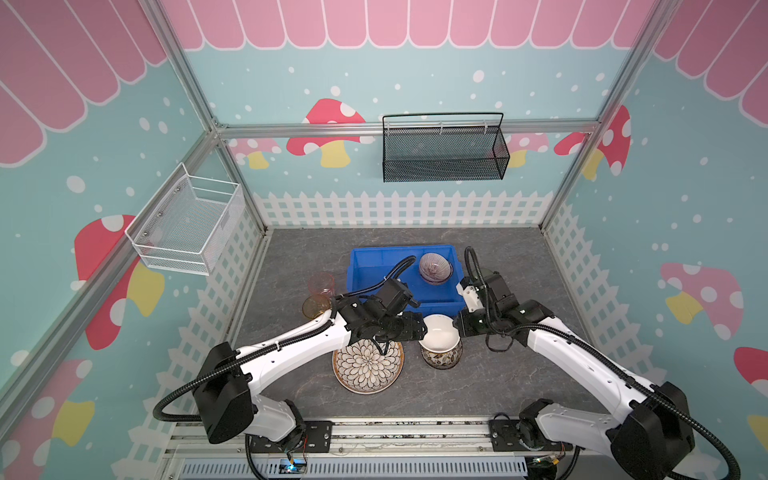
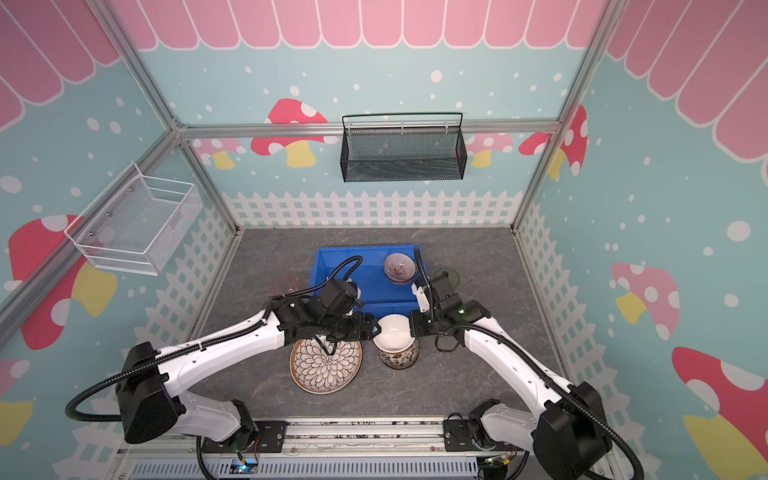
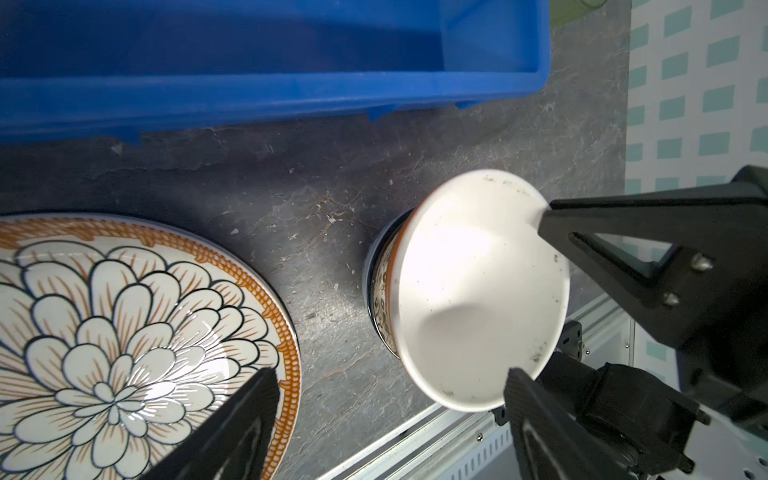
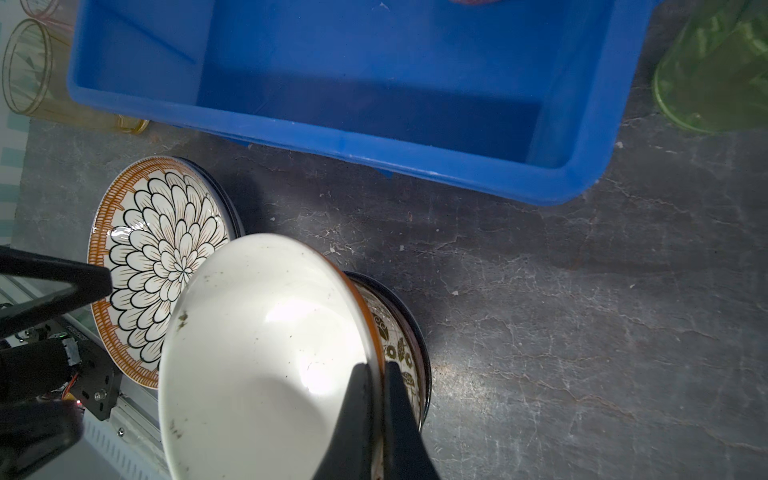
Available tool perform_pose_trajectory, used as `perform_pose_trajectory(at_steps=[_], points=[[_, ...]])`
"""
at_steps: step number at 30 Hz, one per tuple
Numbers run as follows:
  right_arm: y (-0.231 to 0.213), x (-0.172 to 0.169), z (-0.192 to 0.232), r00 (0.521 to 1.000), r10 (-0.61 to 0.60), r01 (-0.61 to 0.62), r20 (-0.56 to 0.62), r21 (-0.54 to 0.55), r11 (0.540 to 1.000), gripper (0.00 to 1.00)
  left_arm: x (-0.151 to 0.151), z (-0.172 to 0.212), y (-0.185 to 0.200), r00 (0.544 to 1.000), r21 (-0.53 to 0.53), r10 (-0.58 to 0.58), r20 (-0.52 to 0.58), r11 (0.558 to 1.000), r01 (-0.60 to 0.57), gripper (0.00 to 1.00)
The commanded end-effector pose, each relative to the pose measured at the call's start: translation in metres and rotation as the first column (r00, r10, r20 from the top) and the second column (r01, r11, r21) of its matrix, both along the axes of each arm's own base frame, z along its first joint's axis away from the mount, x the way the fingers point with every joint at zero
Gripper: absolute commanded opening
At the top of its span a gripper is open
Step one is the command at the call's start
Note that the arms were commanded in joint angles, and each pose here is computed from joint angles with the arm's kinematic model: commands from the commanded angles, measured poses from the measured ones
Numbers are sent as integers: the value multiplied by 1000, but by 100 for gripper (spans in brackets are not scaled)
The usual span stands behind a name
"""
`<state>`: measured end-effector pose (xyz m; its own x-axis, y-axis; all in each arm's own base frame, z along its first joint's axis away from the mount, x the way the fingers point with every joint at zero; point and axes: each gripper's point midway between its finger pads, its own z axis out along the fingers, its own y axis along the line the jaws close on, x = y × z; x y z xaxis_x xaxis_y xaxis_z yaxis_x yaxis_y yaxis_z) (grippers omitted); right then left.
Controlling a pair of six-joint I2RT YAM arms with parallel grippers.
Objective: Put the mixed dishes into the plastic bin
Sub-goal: 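Move the left gripper down to the white bowl rim beside the right gripper, then grasp and lift the white bowl with the left gripper while the right gripper withdraws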
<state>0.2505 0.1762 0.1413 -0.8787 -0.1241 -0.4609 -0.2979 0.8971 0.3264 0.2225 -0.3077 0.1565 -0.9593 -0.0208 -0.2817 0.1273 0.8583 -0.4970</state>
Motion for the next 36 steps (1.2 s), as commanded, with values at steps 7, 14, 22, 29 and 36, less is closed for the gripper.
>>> perform_pose_trajectory(at_steps=[7, 14, 22, 29, 36], points=[[1, 2, 17, 999, 2, -3, 40, 20, 1000, 0, -3, -20, -23, 999, 4, -19, -51, 1000, 19, 80], [1, 0, 21, 999, 2, -4, 48, 33, 999, 0, 2, -23, -33, 998, 5, -32, -50, 999, 32, 70], [0, -2, 19, 999, 2, -3, 45, 32, 999, 0, 6, -23, -41, 998, 1, -41, -47, 999, 42, 51], [-1, -2, 17, 999, -1, 0, 43, 25, 1000, 0, 7, -22, -43, 998, 0, -47, -48, 999, 47, 32], [-2, -1, 16, 999, -3, 2, 43, 17, 1000, 0, 7, -20, -43, 998, -4, -47, -46, 999, 47, 17]])
